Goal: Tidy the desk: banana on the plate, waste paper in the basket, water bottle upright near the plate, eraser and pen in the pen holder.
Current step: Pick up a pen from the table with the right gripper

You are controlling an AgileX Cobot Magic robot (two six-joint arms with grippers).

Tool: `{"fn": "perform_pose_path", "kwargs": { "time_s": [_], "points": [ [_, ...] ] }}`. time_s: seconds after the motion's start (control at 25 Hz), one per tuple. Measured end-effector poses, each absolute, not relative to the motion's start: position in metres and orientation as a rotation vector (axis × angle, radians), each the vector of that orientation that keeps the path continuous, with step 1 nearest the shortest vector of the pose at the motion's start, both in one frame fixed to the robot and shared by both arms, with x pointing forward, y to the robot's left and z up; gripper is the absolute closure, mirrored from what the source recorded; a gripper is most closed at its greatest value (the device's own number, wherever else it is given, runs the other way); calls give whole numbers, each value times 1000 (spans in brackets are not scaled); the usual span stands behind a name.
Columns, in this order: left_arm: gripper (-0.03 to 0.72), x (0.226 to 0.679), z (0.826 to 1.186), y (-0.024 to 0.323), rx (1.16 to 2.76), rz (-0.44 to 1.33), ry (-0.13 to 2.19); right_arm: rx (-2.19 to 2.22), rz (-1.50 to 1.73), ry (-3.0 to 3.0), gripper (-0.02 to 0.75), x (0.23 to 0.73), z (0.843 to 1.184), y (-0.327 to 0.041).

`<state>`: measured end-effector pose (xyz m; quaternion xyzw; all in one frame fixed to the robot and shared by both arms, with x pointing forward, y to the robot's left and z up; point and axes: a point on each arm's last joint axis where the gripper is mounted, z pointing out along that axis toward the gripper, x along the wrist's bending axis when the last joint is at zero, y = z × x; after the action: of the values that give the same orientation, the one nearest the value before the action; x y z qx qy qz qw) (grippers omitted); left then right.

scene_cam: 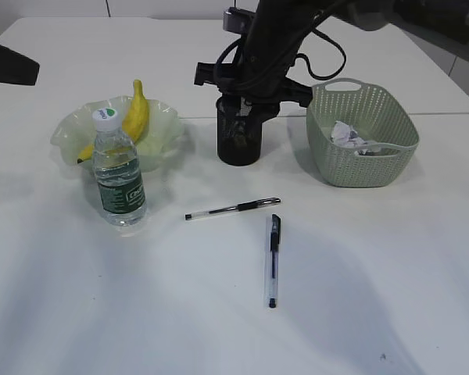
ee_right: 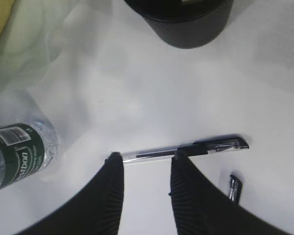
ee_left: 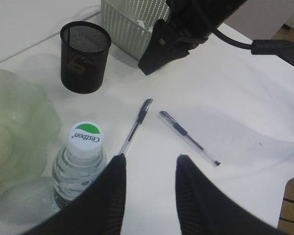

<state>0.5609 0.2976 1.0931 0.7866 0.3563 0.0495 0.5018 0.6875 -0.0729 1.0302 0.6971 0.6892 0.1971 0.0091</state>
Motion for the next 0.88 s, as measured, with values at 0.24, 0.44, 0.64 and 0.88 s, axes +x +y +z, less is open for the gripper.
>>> {"fn": "perform_pose_path", "kwargs": {
  "time_s": [0.24,0.44,0.64,0.88],
  "points": [
    [454,561,1093,298,1899,117,865,2193,647,2185,481,686,1031,-69],
    [454,561,1093,298,1899,117,865,2194,636,2193,379,679,1036,-72],
    [454,561,1093,298,1898,116,867,2194,571,2199,329,670,1036,-79],
    [454,561,1093,298,1894,111,875,2200,471,2239,325,655,1028,-86]
  ]
}}
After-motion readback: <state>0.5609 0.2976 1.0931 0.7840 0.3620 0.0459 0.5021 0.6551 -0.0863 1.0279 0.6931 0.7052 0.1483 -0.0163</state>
